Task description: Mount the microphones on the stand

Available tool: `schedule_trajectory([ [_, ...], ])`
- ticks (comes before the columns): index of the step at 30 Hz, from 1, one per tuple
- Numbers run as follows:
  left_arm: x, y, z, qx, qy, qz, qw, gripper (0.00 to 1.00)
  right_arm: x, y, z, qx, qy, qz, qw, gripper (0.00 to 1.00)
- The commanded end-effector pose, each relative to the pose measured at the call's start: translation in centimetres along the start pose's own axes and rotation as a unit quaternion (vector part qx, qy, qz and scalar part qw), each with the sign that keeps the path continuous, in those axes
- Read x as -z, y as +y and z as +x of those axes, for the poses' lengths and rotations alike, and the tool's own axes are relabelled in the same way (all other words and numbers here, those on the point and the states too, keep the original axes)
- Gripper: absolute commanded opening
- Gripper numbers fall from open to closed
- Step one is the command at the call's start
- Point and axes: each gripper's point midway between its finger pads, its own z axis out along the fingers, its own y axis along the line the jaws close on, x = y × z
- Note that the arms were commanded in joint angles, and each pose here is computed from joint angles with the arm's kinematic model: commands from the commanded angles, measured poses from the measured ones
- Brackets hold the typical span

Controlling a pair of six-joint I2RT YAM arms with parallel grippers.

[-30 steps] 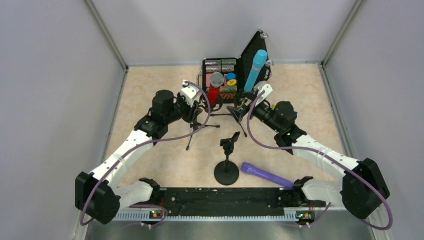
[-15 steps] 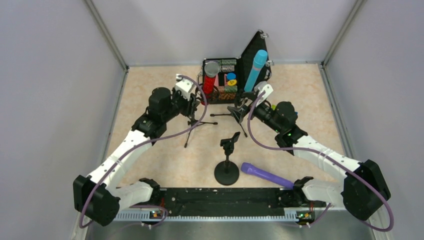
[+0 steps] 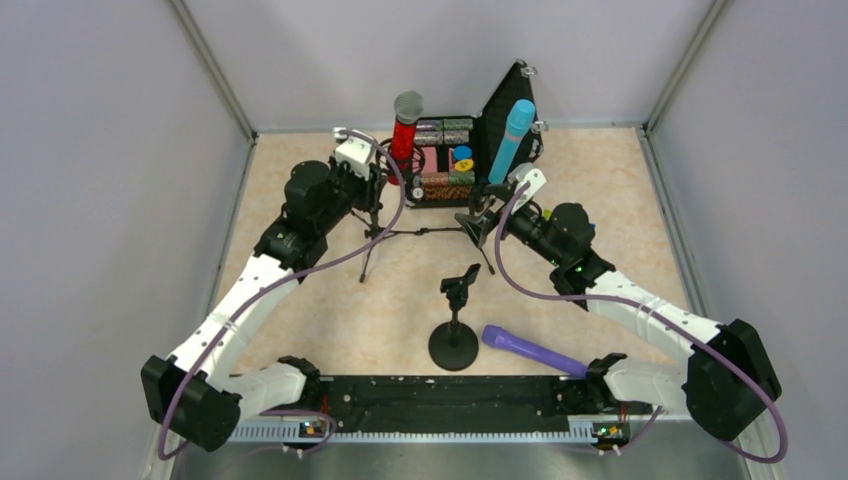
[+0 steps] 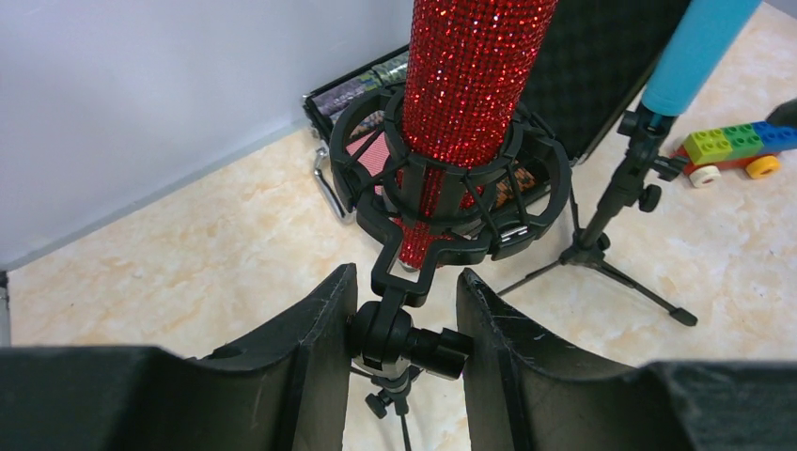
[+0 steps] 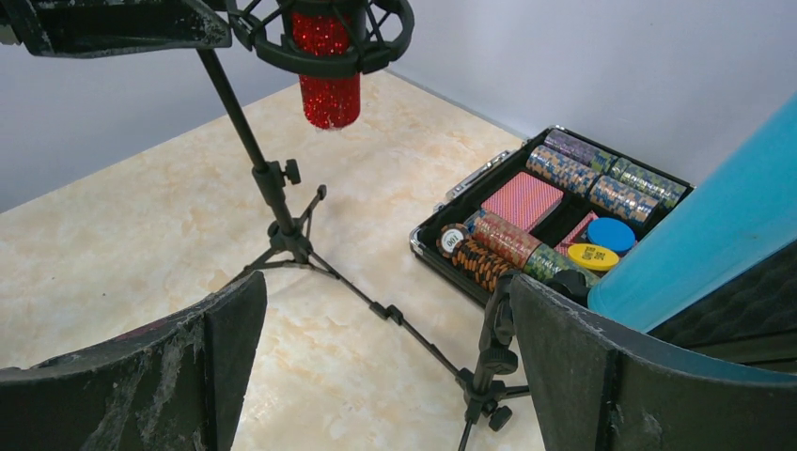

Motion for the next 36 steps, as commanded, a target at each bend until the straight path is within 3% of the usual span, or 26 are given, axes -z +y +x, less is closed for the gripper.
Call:
schedule_trajectory([
  [1, 1.1, 2.8, -8.9, -0.007, -0.134, -0.052, 0.990, 0.00, 0.5, 0.2, -1.1, 0.011, -0.020, 0.000, 1.000, 0.97],
  [15, 2.6, 8.0, -12.0, 0.002, -0.159, -0.119, 0.980, 0.00, 0.5, 0.2, -1.0, 0.011, -0.020, -0.002, 1.000, 0.97],
  [30, 1.8, 15.8, -9.5, 0.098, -0.141, -0.212, 0.962, 0.00, 0.9, 0.4, -1.3, 0.013, -0.020, -0.003, 1.000, 0.97],
  [36, 1.3, 18.3, -8.3, 0.104, -0.131, -0.248, 0.954, 0.00, 0.9, 0.4, -1.0, 0.013, -0.019, -0.002, 1.000, 0.98],
])
